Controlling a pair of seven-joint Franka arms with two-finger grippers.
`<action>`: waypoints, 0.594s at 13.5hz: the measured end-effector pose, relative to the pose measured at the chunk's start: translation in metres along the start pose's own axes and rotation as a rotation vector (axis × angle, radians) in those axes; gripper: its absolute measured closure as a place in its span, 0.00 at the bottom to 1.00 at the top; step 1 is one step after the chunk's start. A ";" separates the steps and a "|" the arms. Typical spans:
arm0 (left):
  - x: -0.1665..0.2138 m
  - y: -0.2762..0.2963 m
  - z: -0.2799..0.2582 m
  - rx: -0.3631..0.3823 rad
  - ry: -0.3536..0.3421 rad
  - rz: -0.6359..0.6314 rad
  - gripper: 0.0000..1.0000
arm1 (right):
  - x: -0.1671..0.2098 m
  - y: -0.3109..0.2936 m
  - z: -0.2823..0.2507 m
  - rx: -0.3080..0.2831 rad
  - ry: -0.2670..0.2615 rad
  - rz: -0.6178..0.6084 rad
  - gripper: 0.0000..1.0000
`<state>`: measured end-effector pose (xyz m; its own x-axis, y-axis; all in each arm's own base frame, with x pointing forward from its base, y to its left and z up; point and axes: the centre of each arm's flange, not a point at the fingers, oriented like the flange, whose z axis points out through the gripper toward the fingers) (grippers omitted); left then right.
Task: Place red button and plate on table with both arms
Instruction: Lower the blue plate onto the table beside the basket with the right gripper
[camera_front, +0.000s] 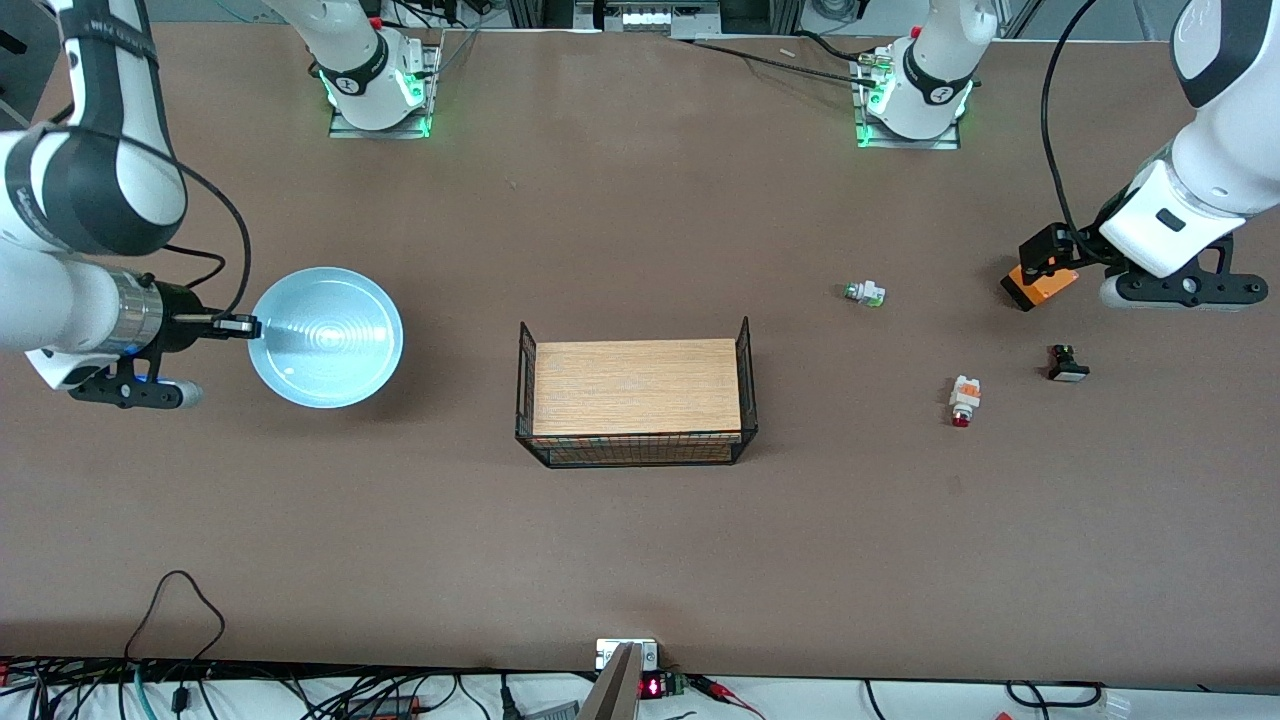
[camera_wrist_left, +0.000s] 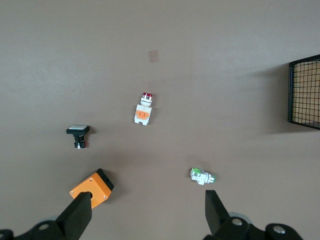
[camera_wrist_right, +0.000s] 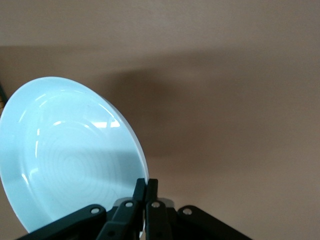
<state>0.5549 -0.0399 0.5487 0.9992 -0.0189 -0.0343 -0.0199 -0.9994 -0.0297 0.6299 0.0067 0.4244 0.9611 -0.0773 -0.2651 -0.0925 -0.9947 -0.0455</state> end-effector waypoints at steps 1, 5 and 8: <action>0.000 0.000 0.000 0.000 0.000 0.000 0.00 | 0.003 0.017 0.016 0.005 0.003 -0.014 0.97; 0.000 0.001 0.000 0.000 0.000 0.002 0.00 | 0.009 0.057 0.076 0.014 0.043 -0.066 0.97; 0.000 0.003 -0.001 0.000 0.001 0.005 0.00 | 0.007 0.065 0.127 0.003 0.106 -0.113 0.97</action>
<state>0.5547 -0.0427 0.5491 0.9992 -0.0239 -0.0334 -0.0249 -0.9992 -0.0298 0.5978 -0.0496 0.2971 0.9875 0.0279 -0.1554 0.0169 -0.9973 -0.0719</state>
